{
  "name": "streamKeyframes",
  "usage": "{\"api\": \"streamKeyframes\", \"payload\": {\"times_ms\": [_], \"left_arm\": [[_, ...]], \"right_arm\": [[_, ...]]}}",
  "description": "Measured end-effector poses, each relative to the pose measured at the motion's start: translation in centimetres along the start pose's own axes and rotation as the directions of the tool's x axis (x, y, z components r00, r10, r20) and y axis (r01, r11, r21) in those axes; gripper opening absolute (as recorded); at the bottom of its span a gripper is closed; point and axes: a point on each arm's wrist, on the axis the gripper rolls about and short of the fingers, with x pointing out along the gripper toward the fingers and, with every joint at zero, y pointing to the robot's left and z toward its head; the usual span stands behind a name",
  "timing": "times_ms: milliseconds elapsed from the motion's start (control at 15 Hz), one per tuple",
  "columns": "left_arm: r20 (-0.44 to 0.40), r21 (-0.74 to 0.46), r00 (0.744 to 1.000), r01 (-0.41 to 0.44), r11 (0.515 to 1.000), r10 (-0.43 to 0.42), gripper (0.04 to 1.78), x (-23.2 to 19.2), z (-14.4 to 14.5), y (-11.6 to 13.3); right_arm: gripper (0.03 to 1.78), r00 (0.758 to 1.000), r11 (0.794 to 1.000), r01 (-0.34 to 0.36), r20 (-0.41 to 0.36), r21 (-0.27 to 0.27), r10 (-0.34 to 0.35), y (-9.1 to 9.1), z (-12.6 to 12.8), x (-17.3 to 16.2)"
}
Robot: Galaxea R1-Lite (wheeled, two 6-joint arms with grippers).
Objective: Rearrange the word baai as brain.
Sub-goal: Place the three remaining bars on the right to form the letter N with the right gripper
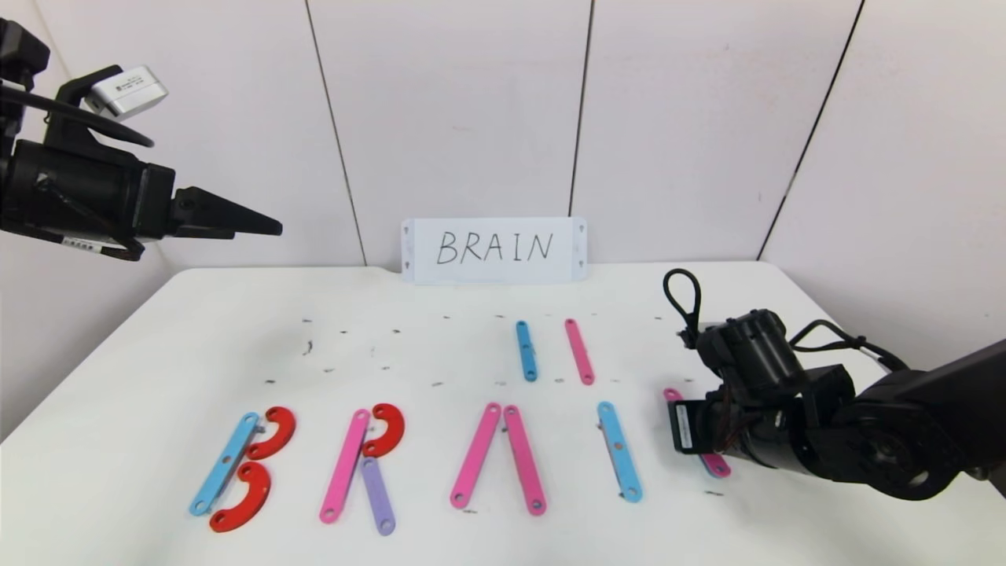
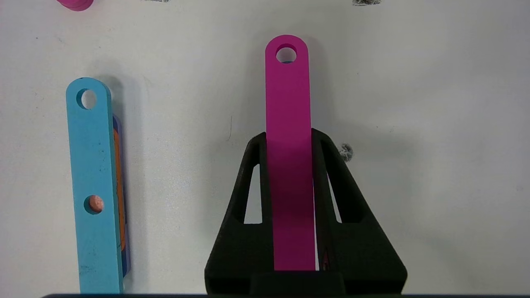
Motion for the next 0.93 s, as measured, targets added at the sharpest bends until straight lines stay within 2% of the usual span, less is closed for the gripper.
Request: {"api": "streamKeyframes", "payload": {"times_ms": [200,400,533,733,933], "left_arm": [[0.000,0.000,1.000,0.001,1.000,-0.001,1.74,0.00,0.00,0.00],[0.000,0.000,1.000,0.000,1.000,0.000,1.74,0.00,0.00,0.00],[0.000,0.000,1.000,0.001,1.000,-0.001,1.74,0.00,0.00,0.00],[0.000,0.000,1.000,0.000,1.000,0.000,1.74,0.00,0.00,0.00],[0.000,0.000,1.000,0.000,1.000,0.000,1.74,0.00,0.00,0.00]], "right_arm": [[0.32,1.000,1.000,-0.003,-0.002,-0.001,0.003,0.01,-0.03,0.00],[0.49,1.000,1.000,-0.002,-0.005,-0.002,0.002,-0.01,-0.09,0.00],[0.75,1.000,1.000,-0.002,-0.006,-0.003,0.002,-0.01,-0.11,0.02],[1.29,1.000,1.000,-0.001,-0.005,-0.003,0.001,-0.01,-0.10,0.00],[1.62,1.000,1.000,-0.005,0.011,0.004,0.005,-0.01,0.40,-0.22]]}}
